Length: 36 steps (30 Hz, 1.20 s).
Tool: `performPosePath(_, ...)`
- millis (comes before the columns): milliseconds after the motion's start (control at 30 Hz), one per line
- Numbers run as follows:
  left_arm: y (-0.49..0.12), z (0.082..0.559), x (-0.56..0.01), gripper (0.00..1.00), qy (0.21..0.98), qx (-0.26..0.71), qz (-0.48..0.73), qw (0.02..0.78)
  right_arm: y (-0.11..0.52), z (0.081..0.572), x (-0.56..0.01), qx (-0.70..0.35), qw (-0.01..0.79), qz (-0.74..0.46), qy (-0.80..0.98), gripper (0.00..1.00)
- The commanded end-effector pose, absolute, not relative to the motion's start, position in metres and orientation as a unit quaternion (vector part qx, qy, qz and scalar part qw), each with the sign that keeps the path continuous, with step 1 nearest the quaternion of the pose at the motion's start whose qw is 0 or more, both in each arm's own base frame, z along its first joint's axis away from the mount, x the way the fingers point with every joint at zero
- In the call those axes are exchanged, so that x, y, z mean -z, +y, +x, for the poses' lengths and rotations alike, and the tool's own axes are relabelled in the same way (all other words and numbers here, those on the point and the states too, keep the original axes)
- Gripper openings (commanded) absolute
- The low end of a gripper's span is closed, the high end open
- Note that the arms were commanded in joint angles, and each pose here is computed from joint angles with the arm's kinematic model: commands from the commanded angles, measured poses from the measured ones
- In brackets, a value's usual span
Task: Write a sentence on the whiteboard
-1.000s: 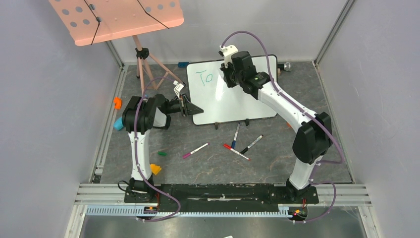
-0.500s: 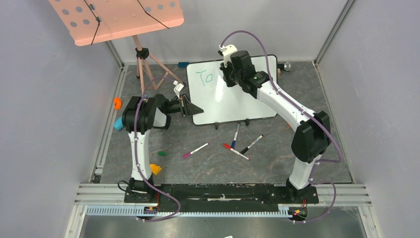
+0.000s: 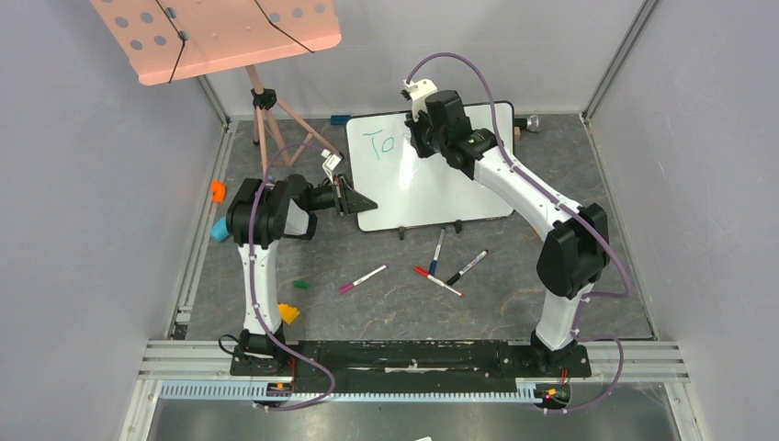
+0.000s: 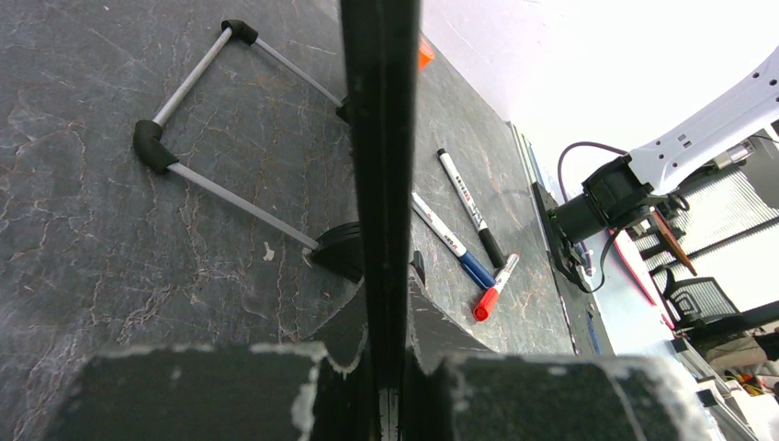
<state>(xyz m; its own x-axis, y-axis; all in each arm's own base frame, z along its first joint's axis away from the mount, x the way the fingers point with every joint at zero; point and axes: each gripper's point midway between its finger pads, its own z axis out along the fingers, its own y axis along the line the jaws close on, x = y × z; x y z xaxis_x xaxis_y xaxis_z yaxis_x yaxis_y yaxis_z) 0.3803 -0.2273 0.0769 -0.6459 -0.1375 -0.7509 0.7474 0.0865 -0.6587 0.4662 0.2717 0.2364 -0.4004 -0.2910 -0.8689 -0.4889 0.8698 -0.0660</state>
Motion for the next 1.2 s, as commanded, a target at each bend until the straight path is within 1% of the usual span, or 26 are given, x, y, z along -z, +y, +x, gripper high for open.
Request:
performPosePath(0,-0.234,0.378,-0.078,0.02,0.631,0.627,0.268,0.370,0.277,0.473,-0.245,-0.103,0.503,-0.237,0.825,0.00)
performPosePath(400,-0.234,0.378,-0.077,0.02,0.632,0.627,0.268,0.370,0.283,0.464,-0.231,-0.119,0.479,-0.261,0.830,0.00)
performPosePath(800,-0.234,0.378,-0.077,0.02,0.631,0.627,0.268,0.370,0.266,0.448,-0.217,-0.098,0.463,-0.268,0.839,0.00)
performPosePath(1033,-0.234,0.378,-0.077,0.02,0.632,0.627,0.267,0.370,0.252,0.456,-0.222,-0.066,0.474,-0.238,0.845,0.00)
performPosePath(1167,-0.233,0.378,-0.078,0.02,0.631,0.627,0.267,0.370,0.251,0.463,-0.230,-0.067,0.483,-0.229,0.842,0.00)
